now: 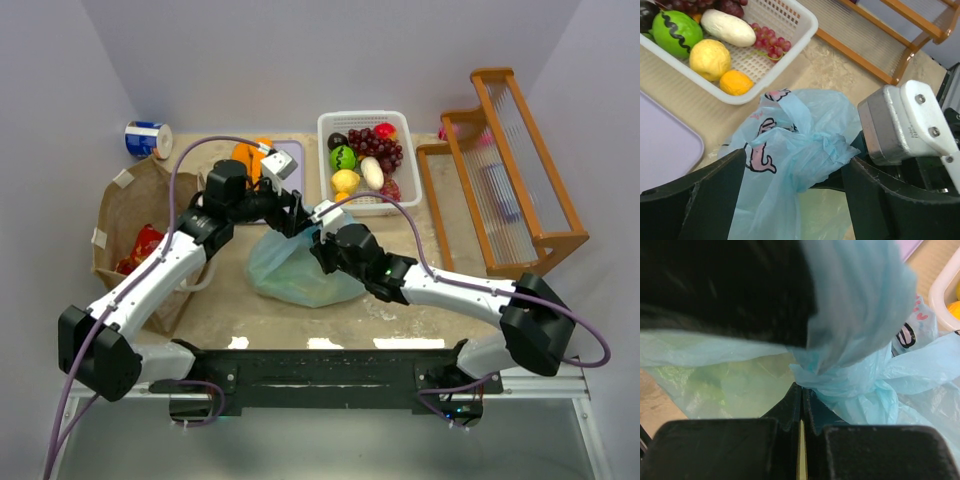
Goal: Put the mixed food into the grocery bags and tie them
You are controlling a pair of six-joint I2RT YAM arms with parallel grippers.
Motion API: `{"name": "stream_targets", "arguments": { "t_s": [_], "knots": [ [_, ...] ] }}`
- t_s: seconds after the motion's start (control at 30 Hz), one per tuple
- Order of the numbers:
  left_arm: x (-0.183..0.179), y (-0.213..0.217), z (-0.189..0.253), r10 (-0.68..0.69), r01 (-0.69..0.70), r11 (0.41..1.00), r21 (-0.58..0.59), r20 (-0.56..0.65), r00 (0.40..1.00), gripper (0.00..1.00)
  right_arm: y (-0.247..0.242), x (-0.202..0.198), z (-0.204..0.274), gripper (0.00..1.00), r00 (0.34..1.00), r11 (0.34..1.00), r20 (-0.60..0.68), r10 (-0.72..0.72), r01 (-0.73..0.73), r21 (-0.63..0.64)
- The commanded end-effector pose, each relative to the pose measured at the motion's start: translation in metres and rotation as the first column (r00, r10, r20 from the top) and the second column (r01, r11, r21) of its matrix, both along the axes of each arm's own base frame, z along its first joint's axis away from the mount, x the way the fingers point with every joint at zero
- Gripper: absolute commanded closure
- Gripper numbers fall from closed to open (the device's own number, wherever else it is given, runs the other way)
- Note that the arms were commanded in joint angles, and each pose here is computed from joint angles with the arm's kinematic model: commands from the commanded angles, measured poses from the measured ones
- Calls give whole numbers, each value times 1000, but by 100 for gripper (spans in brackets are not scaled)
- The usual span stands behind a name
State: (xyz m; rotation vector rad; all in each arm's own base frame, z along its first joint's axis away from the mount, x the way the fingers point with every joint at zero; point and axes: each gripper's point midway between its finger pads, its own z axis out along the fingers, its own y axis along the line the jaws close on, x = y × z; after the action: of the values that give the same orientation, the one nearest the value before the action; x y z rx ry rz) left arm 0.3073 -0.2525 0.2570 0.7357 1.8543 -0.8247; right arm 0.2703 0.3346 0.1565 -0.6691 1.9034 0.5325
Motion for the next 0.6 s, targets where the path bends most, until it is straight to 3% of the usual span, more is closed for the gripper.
{"name": "stream_targets", "arguments": {
  "t_s": [0.0, 0.3, 0.57],
  "knots": [
    [-13, -10, -4, -121, 121, 993, -13, -29, 992, 17, 4, 1, 34, 100, 996, 996, 86, 9, -16, 87],
    [-4, 22, 6, -22, 21, 999, -45, -32, 999, 16, -4, -2, 41, 100, 995, 995, 101, -7, -3, 98],
    [-9, 11, 0, -94, 88, 992, -90, -72, 993, 9, 0, -4, 39, 100, 994, 994, 103, 23, -34, 100]
  ]
}}
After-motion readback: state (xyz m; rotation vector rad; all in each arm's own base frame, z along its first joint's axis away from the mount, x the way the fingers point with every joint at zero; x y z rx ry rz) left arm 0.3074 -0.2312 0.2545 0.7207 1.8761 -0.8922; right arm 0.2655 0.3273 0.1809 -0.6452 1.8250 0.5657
